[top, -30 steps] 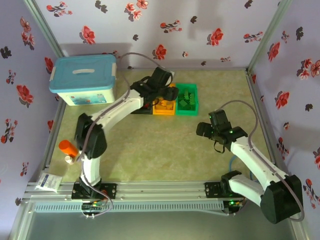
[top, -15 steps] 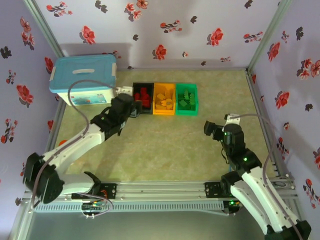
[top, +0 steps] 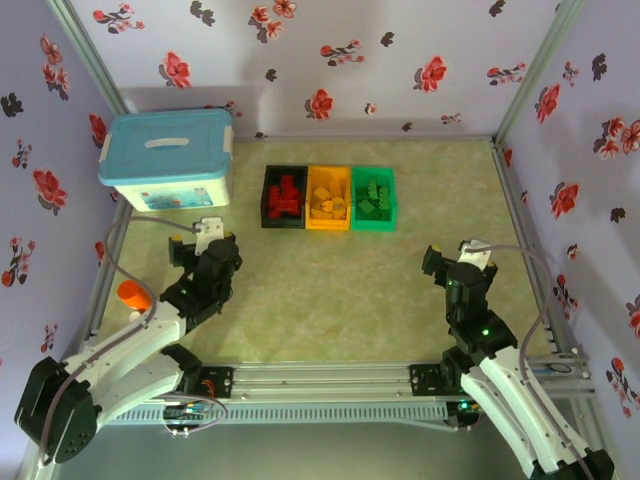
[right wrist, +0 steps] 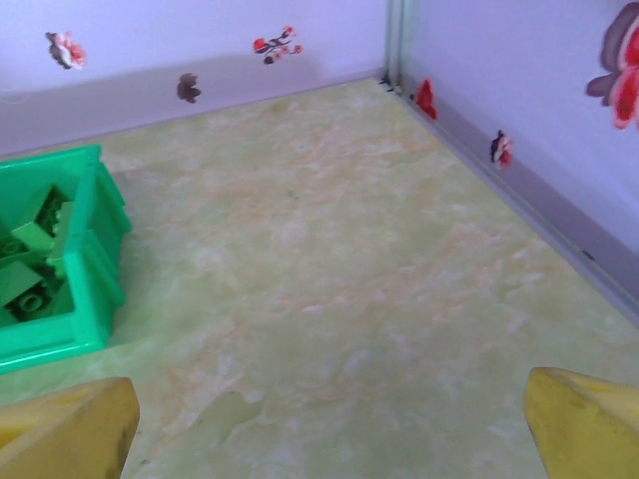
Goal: Sort the legos into containers by color
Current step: Reset both arms
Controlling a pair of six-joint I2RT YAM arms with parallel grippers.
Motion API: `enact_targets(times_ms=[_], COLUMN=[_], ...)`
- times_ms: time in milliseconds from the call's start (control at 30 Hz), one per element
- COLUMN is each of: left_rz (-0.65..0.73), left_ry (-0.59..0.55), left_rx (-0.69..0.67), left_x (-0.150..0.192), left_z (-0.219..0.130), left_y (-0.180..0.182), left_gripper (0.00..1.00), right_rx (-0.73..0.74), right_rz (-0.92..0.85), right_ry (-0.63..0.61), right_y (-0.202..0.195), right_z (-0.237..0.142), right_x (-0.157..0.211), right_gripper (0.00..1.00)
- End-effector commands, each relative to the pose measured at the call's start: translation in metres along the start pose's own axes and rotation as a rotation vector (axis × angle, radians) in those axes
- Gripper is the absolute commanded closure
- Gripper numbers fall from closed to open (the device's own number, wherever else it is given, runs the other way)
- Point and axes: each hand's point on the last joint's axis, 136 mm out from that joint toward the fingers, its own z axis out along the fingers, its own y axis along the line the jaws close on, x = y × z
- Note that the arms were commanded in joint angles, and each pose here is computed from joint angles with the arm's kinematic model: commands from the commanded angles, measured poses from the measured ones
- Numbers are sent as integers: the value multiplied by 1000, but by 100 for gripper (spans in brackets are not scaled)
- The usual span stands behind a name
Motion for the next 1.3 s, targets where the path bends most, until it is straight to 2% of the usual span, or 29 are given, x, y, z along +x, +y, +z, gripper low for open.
enact_targets(times_ms=[0, 133, 233, 300, 500, 767, 967, 1267], left_rz=[-34, -37, -47, -68, -161, -209, -226, -238], left_ry=[-31, -25, -14, -16, -55, -91, -118, -92], left_rx=[-125, -136, -138, -160, -211, -239, -209, -186], left_x=[0, 18, 46, 48, 52, 50, 48, 51], left_z=[-2, -3, -3, -6, -11, -10, -4, 13], left_y=[26, 29, 33, 43, 67, 73, 68, 66], left_gripper=[7, 6, 5, 0, 0, 0, 0, 0], right_rx=[92, 169, 187, 191, 207, 277, 298, 274], right_rz=[-32, -43, -35, -25, -2, 64, 66, 61], right_ry=[-65, -65, -58, -63, -134, -214, -193, -160], right_y=[-16, -31, -37, -39, -42, -55, -56, -48], right_z=[0, 5, 6, 4, 5, 11, 25, 52], right_x=[-10, 11, 23, 24, 17, 11, 12, 11], right_gripper=[1, 1, 1, 1, 1, 1, 1, 1])
